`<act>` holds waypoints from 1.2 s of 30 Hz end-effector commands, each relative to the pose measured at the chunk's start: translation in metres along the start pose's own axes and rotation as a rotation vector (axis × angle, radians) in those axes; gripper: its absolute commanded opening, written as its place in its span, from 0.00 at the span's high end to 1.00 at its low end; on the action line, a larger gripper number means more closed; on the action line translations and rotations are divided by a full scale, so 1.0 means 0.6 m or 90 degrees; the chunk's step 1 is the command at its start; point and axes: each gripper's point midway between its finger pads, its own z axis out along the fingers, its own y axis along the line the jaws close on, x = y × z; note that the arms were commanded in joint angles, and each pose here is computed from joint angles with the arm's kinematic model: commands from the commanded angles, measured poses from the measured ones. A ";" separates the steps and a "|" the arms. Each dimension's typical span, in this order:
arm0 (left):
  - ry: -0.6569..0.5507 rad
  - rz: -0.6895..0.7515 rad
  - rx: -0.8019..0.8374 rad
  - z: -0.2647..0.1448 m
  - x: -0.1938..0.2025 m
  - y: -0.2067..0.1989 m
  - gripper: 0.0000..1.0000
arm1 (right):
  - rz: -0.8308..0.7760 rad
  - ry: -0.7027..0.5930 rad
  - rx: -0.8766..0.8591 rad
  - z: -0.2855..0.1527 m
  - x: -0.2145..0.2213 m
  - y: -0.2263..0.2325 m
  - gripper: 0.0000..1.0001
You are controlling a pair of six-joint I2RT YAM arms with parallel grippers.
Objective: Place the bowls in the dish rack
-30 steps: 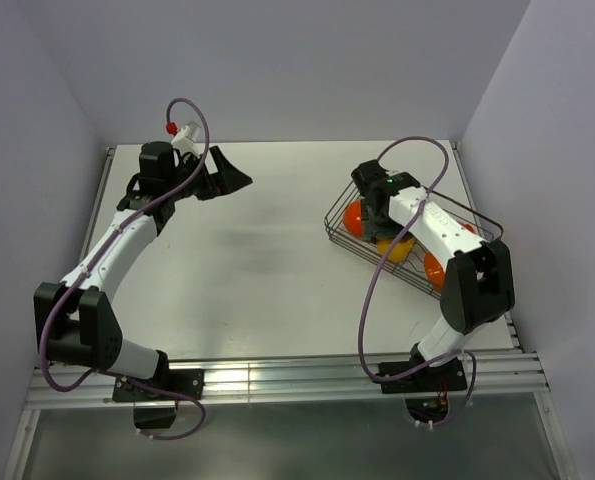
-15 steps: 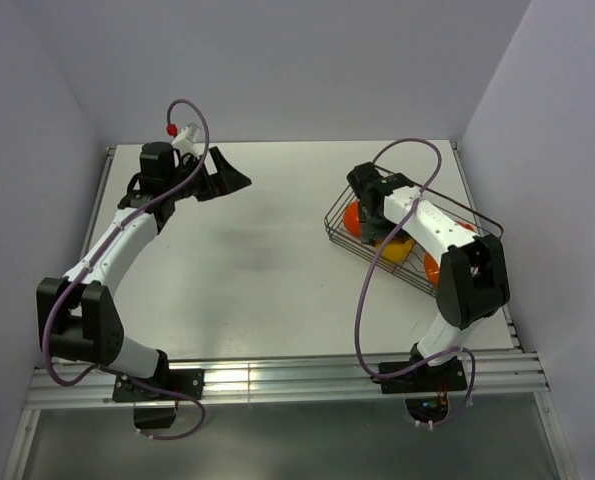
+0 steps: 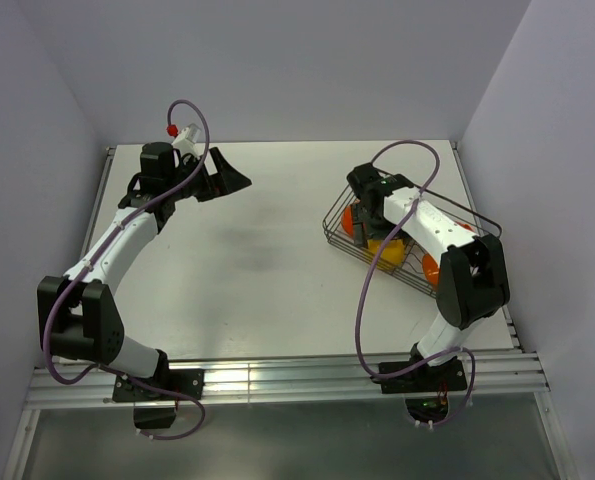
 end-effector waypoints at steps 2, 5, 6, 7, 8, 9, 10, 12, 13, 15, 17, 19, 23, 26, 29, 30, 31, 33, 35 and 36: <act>-0.010 0.008 0.024 -0.004 -0.015 -0.019 0.01 | -0.016 -0.018 -0.050 -0.031 -0.007 0.019 0.00; -0.008 0.007 0.030 -0.005 -0.015 -0.022 0.00 | -0.025 -0.037 -0.072 -0.050 -0.021 0.026 0.00; -0.006 0.007 0.033 -0.005 -0.015 -0.023 0.00 | -0.028 -0.040 -0.076 -0.055 -0.024 0.026 0.00; -0.008 0.011 0.036 -0.006 -0.016 -0.025 0.01 | -0.030 -0.052 -0.083 -0.064 -0.033 0.025 0.00; -0.009 0.013 0.039 -0.007 -0.016 -0.027 0.00 | -0.038 -0.059 -0.089 -0.071 -0.036 0.025 0.00; -0.007 0.015 0.044 -0.007 -0.016 -0.030 0.01 | -0.042 -0.066 -0.094 -0.076 -0.039 0.025 0.00; -0.008 0.016 0.046 -0.008 -0.017 -0.031 0.01 | -0.045 -0.076 -0.103 -0.084 -0.046 0.026 0.00; -0.006 0.022 0.053 -0.009 -0.018 -0.035 0.00 | -0.061 -0.098 -0.123 -0.100 -0.054 0.027 0.00; -0.007 0.023 0.056 -0.009 -0.019 -0.037 0.01 | -0.065 -0.111 -0.133 -0.110 -0.062 0.028 0.00; -0.008 0.030 0.060 -0.010 -0.022 -0.041 0.00 | -0.080 -0.141 -0.163 -0.134 -0.072 0.030 0.00; -0.004 0.038 0.057 -0.012 -0.022 -0.041 0.00 | -0.093 -0.184 -0.182 -0.162 -0.090 0.026 0.00; -0.006 0.049 0.046 -0.013 -0.025 -0.038 0.00 | -0.100 -0.227 -0.218 -0.191 -0.111 0.030 0.00; -0.002 0.096 0.022 -0.022 -0.033 -0.034 0.00 | -0.121 -0.320 -0.302 -0.261 -0.145 0.019 0.00; 0.002 0.130 0.002 -0.034 -0.036 -0.031 0.01 | -0.124 -0.362 -0.375 -0.303 -0.163 0.012 0.00; 0.017 0.172 -0.022 -0.046 -0.039 -0.028 0.00 | -0.148 -0.399 -0.507 -0.359 -0.163 0.022 0.00; 0.021 0.181 -0.033 -0.050 -0.040 -0.024 0.01 | -0.150 -0.425 -0.543 -0.376 -0.169 0.023 0.00; 0.025 0.189 -0.045 -0.058 -0.038 -0.023 0.00 | -0.150 -0.428 -0.579 -0.380 -0.164 0.027 0.00; 0.008 0.216 -0.070 -0.075 -0.047 -0.018 0.01 | -0.145 -0.465 -0.622 -0.401 -0.167 0.026 0.00; 0.041 0.237 -0.074 -0.088 -0.028 -0.009 0.01 | -0.130 -0.446 -0.655 -0.389 -0.158 0.042 0.00; 0.064 0.240 -0.052 -0.095 -0.015 -0.011 0.00 | -0.126 -0.454 -0.661 -0.385 -0.164 0.046 0.00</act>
